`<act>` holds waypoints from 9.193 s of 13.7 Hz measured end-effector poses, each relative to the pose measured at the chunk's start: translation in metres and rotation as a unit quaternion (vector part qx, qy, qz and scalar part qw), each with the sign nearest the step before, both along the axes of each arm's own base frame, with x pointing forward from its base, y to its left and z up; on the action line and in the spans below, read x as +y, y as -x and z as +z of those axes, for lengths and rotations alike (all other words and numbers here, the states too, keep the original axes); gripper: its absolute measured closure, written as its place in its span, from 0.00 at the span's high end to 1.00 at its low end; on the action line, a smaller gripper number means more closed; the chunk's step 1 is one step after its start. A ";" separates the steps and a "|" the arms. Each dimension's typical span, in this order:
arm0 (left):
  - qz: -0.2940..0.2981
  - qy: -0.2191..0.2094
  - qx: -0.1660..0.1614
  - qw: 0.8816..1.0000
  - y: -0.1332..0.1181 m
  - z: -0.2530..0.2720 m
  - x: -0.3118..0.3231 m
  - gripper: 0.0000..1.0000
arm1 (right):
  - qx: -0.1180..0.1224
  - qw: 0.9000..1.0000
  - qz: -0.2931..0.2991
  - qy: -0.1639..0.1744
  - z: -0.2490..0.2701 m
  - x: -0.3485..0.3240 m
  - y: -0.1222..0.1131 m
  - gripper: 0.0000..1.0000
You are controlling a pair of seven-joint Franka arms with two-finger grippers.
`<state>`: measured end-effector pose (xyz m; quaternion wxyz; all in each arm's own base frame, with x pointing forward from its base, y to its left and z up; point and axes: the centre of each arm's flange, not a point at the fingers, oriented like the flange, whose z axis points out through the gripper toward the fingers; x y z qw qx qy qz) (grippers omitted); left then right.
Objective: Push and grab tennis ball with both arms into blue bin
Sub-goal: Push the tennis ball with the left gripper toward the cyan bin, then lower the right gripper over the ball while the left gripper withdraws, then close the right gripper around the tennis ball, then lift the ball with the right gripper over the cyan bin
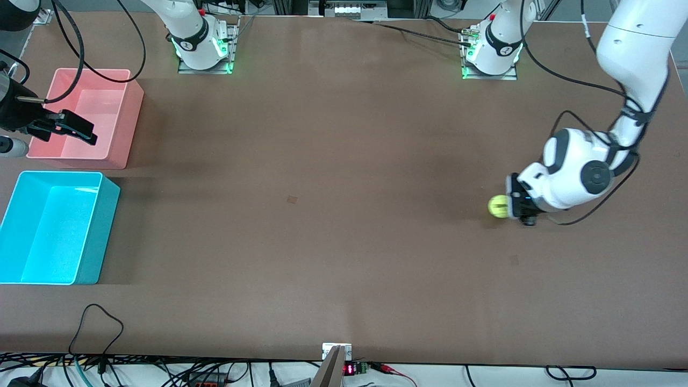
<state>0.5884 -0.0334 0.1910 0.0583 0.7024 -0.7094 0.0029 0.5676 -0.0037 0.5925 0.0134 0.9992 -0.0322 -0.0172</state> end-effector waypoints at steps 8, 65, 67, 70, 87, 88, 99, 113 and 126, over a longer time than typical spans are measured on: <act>0.058 0.023 0.014 0.998 0.002 0.018 -0.054 0.01 | -0.001 1.000 0.001 -0.001 0.000 0.001 0.000 1.00; 0.699 -0.090 0.001 0.709 0.029 0.390 0.021 1.00 | 0.063 0.737 0.671 0.055 -0.292 -0.065 -0.064 1.00; 0.699 -0.090 0.000 0.709 0.030 0.391 0.022 1.00 | 0.064 0.733 0.676 0.052 -0.315 -0.071 -0.065 1.00; 0.698 -0.089 0.000 0.711 0.030 0.391 0.020 1.00 | 0.063 0.733 0.675 0.053 -0.338 -0.083 -0.066 1.00; 0.688 -0.088 -0.003 0.720 0.031 0.394 0.006 1.00 | 0.046 0.737 0.672 0.061 -0.390 -0.107 -0.066 1.00; 0.688 -0.088 -0.003 0.720 0.031 0.394 0.005 1.00 | 0.045 0.737 0.671 0.062 -0.391 -0.108 -0.066 1.00; 0.688 -0.088 -0.003 0.721 0.032 0.394 0.004 1.00 | 0.038 0.739 0.670 0.066 -0.398 -0.113 -0.066 0.67; 0.687 -0.087 -0.003 0.721 0.032 0.394 0.004 1.00 | -0.032 0.928 0.365 0.066 -0.205 -0.103 -0.058 0.67; 0.684 -0.087 -0.003 0.724 0.032 0.394 -0.001 1.00 | 0.003 0.994 0.098 0.054 -0.336 -0.277 -0.012 0.67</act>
